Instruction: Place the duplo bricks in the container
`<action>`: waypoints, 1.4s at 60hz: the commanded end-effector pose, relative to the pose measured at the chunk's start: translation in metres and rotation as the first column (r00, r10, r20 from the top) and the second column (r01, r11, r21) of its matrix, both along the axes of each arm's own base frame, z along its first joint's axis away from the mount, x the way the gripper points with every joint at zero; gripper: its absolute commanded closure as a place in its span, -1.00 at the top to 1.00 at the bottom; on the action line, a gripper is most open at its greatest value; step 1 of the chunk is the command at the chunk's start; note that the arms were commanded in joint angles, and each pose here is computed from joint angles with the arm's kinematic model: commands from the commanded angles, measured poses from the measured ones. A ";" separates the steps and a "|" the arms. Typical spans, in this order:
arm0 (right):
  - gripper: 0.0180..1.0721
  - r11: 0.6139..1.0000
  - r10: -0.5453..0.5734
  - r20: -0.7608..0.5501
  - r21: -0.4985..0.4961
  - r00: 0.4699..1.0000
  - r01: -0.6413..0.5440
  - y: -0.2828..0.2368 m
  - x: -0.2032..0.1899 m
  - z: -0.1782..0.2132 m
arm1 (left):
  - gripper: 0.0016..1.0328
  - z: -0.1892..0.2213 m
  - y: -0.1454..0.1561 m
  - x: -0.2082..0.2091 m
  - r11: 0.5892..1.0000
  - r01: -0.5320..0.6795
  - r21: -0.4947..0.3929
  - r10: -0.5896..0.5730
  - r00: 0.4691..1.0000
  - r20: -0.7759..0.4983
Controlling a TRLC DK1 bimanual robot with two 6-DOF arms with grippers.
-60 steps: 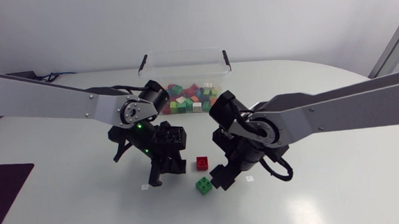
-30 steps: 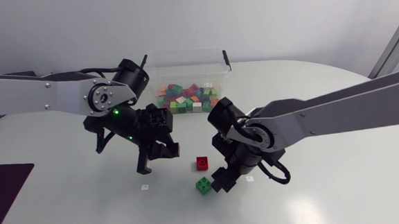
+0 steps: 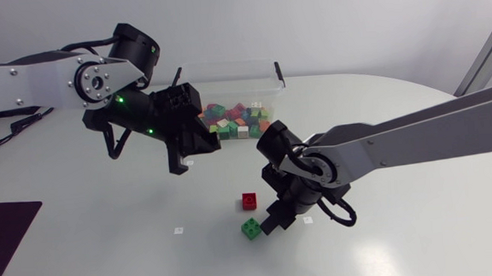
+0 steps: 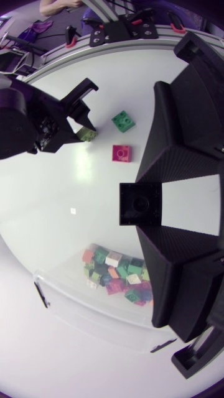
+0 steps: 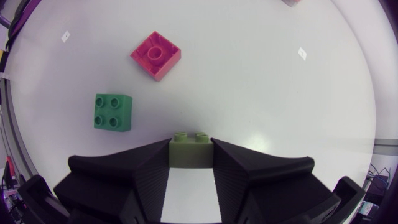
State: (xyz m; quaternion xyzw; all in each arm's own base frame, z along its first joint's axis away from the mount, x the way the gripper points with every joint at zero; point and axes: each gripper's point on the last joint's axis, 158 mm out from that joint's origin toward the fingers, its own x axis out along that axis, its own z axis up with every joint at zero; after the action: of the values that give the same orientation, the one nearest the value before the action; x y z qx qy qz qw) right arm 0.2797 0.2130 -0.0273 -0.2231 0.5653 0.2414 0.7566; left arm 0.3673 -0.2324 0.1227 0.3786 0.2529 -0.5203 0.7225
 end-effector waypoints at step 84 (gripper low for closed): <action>-0.45 0.904 -0.291 0.308 0.399 0.906 0.155 0.040 0.167 0.196 | 0.51 0.066 0.026 0.230 0.714 -0.514 -0.474 0.590 0.808 0.012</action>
State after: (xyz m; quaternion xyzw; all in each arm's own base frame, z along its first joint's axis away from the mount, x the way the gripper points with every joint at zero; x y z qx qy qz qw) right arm 0.4325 0.2478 0.1635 -0.0689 0.3907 0.2150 0.8924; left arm 0.5858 -0.2111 0.1828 0.1642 0.1750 -0.3019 0.9227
